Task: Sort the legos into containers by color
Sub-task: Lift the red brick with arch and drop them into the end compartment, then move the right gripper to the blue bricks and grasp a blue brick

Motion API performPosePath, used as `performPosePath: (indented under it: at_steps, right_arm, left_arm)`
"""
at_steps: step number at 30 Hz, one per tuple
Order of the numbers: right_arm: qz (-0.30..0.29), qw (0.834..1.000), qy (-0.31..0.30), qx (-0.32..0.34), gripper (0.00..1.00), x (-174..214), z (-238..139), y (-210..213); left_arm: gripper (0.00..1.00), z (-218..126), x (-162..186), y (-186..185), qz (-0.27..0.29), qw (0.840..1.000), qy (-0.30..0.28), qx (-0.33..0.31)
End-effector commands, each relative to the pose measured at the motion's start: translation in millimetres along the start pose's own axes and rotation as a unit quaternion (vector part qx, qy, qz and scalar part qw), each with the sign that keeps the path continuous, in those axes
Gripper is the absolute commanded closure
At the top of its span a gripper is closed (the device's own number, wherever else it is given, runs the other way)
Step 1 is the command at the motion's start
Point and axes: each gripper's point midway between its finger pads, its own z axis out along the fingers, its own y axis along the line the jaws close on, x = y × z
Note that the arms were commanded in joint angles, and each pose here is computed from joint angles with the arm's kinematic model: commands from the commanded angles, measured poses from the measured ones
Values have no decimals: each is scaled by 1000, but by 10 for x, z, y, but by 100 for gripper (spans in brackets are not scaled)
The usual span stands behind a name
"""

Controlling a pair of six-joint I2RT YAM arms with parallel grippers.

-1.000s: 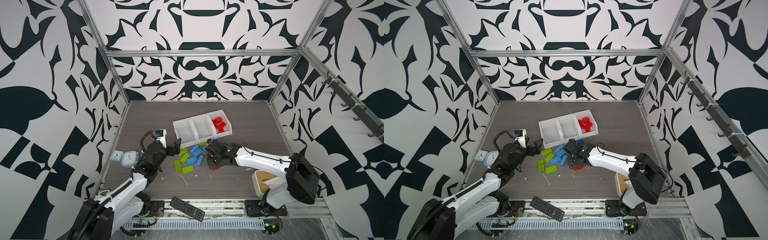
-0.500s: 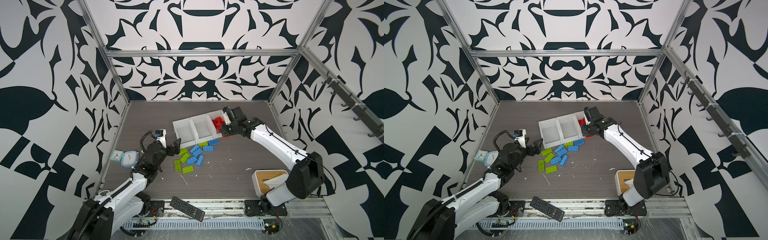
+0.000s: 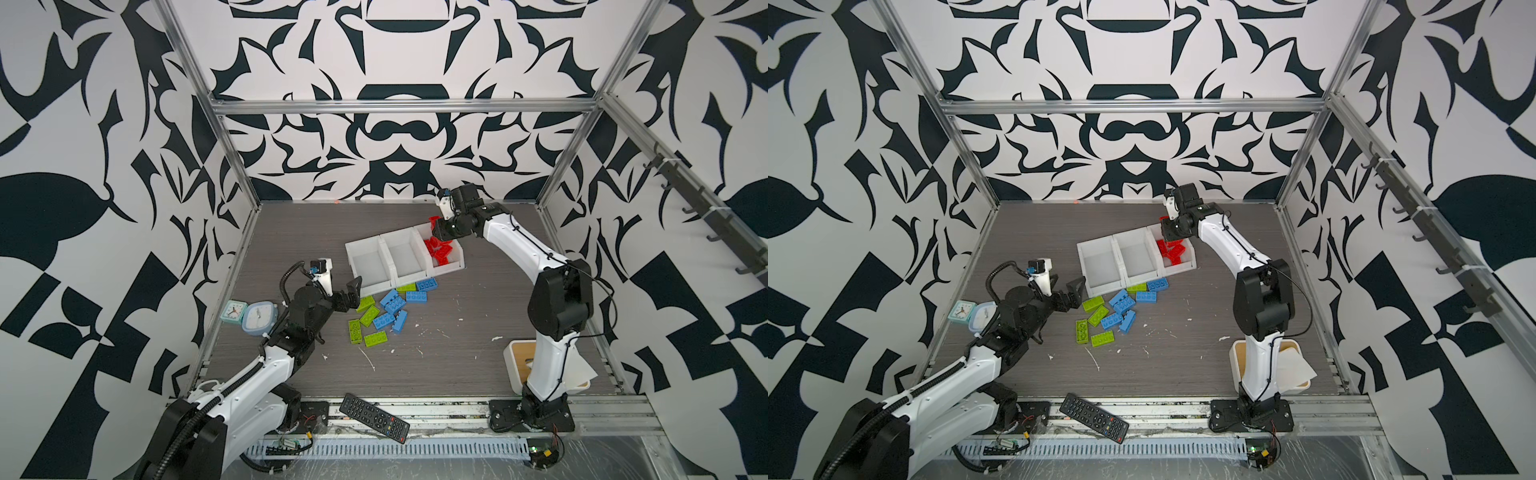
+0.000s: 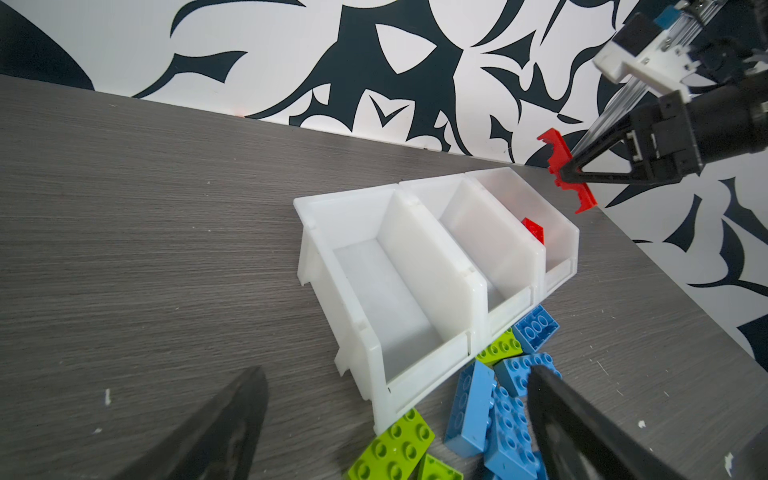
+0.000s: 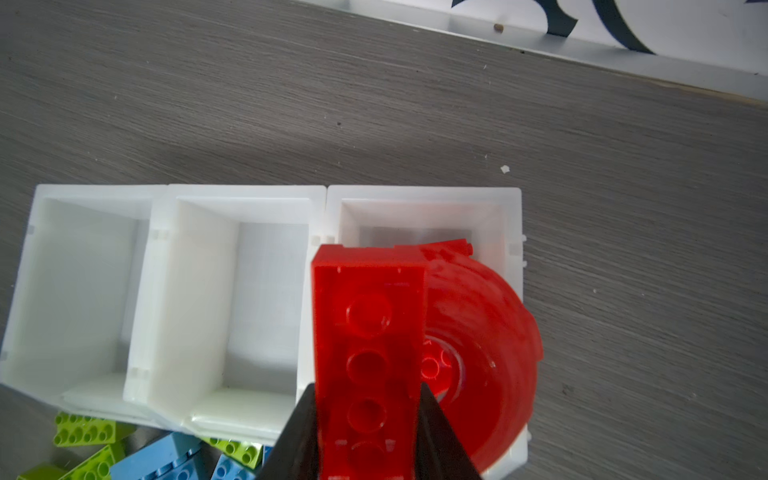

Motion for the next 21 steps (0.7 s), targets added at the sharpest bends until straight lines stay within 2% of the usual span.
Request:
performPosePath:
  at_steps: [1,8,10,15,17,21]
  right_arm:
    - [-17,1000,-9,-22,72,-161,-48,88]
    - [-10,1000,2,-12,70,-142,125,20]
    - [-10,1000,2,-9,65,-150,136,12]
    - [-8,1000,0,-3,45,-173,112,-28]
    - [-7,1000,-4,-3,41,-182,65,-24]
    - [-2,1000,-14,-13,40,-106,-140,65]
  left_arm:
    - [0,10,-17,-11,-2,1000,2,0]
    - [0,75,26,-183,10,999,26,45]
    - [0,104,54,-206,12,998,33,52]
    - [0,152,100,-194,14,998,42,51]
    - [0,169,128,-189,17,997,50,49]
    - [0,188,139,-177,18,997,54,45]
